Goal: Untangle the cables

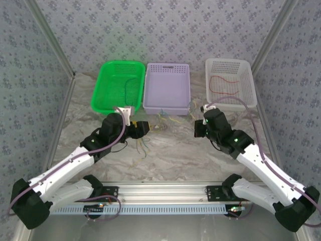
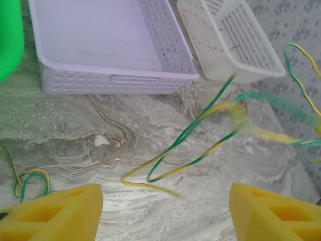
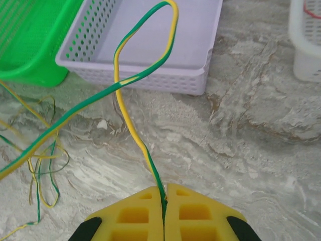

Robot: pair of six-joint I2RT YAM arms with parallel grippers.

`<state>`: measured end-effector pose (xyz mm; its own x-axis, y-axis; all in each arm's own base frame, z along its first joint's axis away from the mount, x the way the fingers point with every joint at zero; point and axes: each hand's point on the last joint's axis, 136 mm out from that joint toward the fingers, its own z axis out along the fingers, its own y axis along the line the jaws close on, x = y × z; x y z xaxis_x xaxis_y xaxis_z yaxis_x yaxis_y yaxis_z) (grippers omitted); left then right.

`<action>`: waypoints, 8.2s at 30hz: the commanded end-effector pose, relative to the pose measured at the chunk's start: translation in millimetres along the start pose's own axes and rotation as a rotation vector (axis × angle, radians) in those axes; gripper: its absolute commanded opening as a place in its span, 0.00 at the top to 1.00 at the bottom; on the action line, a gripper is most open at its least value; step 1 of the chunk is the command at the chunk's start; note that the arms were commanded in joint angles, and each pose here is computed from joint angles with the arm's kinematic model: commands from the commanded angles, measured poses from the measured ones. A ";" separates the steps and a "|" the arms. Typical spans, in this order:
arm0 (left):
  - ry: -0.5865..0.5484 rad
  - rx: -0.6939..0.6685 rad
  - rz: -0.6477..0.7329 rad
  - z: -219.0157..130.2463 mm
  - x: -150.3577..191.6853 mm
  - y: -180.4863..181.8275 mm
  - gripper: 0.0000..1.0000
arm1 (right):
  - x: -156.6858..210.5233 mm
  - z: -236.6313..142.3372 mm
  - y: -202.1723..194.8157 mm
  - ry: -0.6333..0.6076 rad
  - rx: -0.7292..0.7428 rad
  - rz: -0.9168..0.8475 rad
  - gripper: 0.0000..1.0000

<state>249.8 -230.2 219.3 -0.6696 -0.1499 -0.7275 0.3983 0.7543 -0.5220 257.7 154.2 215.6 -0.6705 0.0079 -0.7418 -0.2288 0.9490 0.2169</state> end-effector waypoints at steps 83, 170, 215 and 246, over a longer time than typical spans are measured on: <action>0.446 0.049 0.201 96.4 93.9 61.5 0.36 | 119.8 115.0 -21.5 0.526 0.008 -0.063 1.00; 0.065 0.216 0.268 60.5 13.8 -56.9 0.34 | -8.0 -18.0 -47.6 0.057 0.024 0.169 1.00; -0.040 -0.077 0.490 33.9 25.6 13.5 1.00 | -146.9 -144.4 -107.1 -0.354 0.347 0.267 1.00; 0.234 0.555 0.124 -13.5 -6.8 -127.5 1.00 | -40.0 -6.2 -16.5 0.082 -0.170 0.205 1.00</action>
<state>204.0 -311.6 296.6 -0.6181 0.0586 -0.7839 0.7496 0.3443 -0.5654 291.3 124.1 252.3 -0.7672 0.1386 -0.6263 -0.1709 0.8970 0.4078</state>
